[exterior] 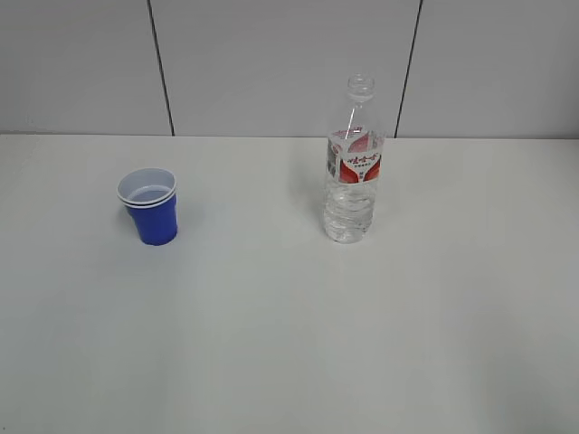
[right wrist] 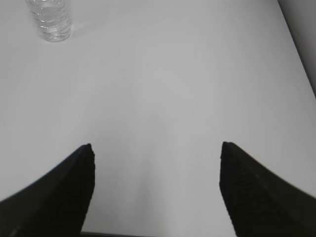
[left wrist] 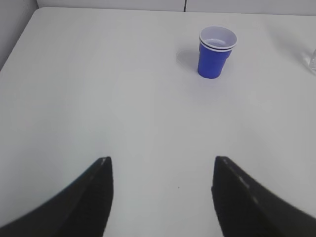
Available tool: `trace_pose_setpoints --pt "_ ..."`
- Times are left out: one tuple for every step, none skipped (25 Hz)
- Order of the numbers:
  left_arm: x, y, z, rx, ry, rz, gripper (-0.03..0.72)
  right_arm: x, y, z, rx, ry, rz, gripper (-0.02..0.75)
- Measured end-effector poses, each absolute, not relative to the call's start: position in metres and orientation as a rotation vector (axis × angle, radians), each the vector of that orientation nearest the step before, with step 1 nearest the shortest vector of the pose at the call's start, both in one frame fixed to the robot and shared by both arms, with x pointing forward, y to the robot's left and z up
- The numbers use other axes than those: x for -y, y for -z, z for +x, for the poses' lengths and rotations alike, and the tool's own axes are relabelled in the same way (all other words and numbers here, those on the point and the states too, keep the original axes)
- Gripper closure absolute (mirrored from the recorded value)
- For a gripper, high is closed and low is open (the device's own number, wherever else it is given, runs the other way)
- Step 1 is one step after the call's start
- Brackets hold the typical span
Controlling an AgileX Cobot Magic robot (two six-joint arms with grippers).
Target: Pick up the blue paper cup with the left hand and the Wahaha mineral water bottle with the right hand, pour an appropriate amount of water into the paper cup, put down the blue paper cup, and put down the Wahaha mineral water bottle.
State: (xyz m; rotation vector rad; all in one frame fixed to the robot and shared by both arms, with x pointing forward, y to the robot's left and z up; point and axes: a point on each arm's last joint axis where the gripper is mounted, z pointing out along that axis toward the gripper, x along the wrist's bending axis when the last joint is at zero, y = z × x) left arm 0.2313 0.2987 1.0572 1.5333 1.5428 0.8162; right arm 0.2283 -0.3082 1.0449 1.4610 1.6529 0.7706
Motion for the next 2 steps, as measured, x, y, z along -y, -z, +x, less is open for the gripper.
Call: trace_pose_setpoints --pt "-0.2987 -1.0572 0.2313 -1.543 -0.816 1.533 0.210 0.3082 -1.0449 0.2283 -1.653 -0.771 1.461 0.150" --pt "-0.2987 -1.0572 0.2313 -1.543 -0.816 1.533 0.210 0.3082 -1.0449 0.2283 -1.653 -0.771 1.461 0.149"
